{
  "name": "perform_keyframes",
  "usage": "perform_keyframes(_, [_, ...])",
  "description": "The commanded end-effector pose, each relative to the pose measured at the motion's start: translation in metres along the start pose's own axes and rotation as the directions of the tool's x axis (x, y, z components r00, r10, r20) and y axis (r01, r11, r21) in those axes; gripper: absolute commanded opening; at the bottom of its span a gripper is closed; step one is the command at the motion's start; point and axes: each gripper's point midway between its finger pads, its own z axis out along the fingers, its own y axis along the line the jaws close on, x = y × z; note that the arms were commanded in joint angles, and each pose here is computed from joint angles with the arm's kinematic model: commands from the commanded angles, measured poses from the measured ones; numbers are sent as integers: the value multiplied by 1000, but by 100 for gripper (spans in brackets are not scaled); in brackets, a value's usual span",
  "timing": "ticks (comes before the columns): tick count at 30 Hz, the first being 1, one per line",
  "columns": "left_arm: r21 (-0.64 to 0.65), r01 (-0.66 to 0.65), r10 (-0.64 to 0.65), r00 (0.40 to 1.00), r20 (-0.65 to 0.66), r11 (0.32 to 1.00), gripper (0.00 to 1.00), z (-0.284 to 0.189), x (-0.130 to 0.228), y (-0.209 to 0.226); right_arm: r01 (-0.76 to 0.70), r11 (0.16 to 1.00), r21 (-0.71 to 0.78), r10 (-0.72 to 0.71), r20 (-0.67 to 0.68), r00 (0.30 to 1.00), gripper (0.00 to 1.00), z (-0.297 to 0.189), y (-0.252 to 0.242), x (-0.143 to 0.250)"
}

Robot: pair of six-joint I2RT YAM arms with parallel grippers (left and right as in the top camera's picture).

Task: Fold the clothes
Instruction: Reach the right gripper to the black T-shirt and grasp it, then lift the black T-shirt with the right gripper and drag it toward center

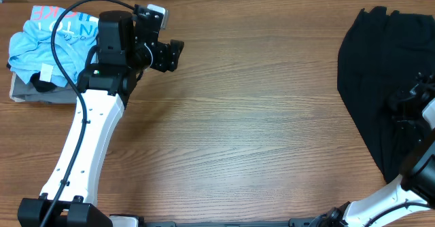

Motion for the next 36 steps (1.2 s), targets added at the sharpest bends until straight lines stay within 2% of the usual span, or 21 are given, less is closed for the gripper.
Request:
perform_keyframes(1, [0, -13, 13, 998, 55, 1000, 66, -1, -18, -2, 48, 985, -165, -31, 102, 994, 4, -50, 45, -36])
perform_keyframes(3, [-2, -5, 5, 997, 83, 1000, 52, -2, -25, -1, 57, 975, -217, -38, 88, 995, 4, -65, 60, -36])
perform_keyframes(5, [-4, 5, -4, 994, 110, 1000, 24, -3, -32, 0, 70, 960, -271, -55, 63, 996, 4, -79, 79, -31])
perform_keyframes(7, [-5, 14, -13, 991, 133, 1000, 8, -5, -38, 0, 84, 949, -305, -74, 42, 996, 4, -90, 95, -26])
perform_keyframes(8, [-5, 16, -15, 989, 144, 1000, 5, -5, -41, 0, 98, 942, -321, -93, 32, 995, 4, -97, 106, -21])
perform_keyframes(9, [-5, 18, -17, 988, 153, 1000, 5, -6, -43, 0, 128, 935, -332, -125, 30, 992, 4, -103, 117, -17])
perform_keyframes(13, [-7, 17, -16, 988, 153, 1000, 18, -6, -43, 0, 221, 901, -374, -231, 18, 973, 4, -120, 160, 6])
perform_keyframes(15, [-22, 23, -20, 990, 142, 999, 20, -6, -40, 3, 260, 879, -400, -286, -6, 958, 4, -123, 184, 25])
perform_keyframes(16, [-33, 26, -22, 991, 135, 999, 23, -6, -39, 5, 279, 868, -411, -317, -26, 948, 4, -123, 195, 37])
perform_keyframes(18, [-59, 38, -30, 992, 124, 998, 36, -6, -36, 10, 315, 843, -437, -379, -66, 923, 4, -122, 217, 62])
perform_keyframes(21, [-102, 82, -69, 990, 122, 991, 43, -8, -33, 24, 376, 797, -473, -477, -111, 872, 4, -124, 248, 101])
perform_keyframes(25, [-144, 175, -156, 978, 137, 974, 49, -14, -31, 48, 455, 712, -535, -607, -142, 782, 4, -132, 289, 158])
perform_keyframes(31, [-193, 236, -210, 967, 146, 953, 50, -24, -25, 77, 530, 583, -616, -751, -160, 640, 4, -153, 333, 243])
perform_keyframes(34, [-204, 247, -224, 966, 130, 947, 50, -25, -19, 82, 551, 560, -619, -786, -188, 588, 4, -161, 340, 276])
perform_keyframes(36, [-206, 251, -231, 966, 116, 946, 51, -25, -15, 82, 557, 611, -562, -767, -247, 592, 4, -159, 331, 285])
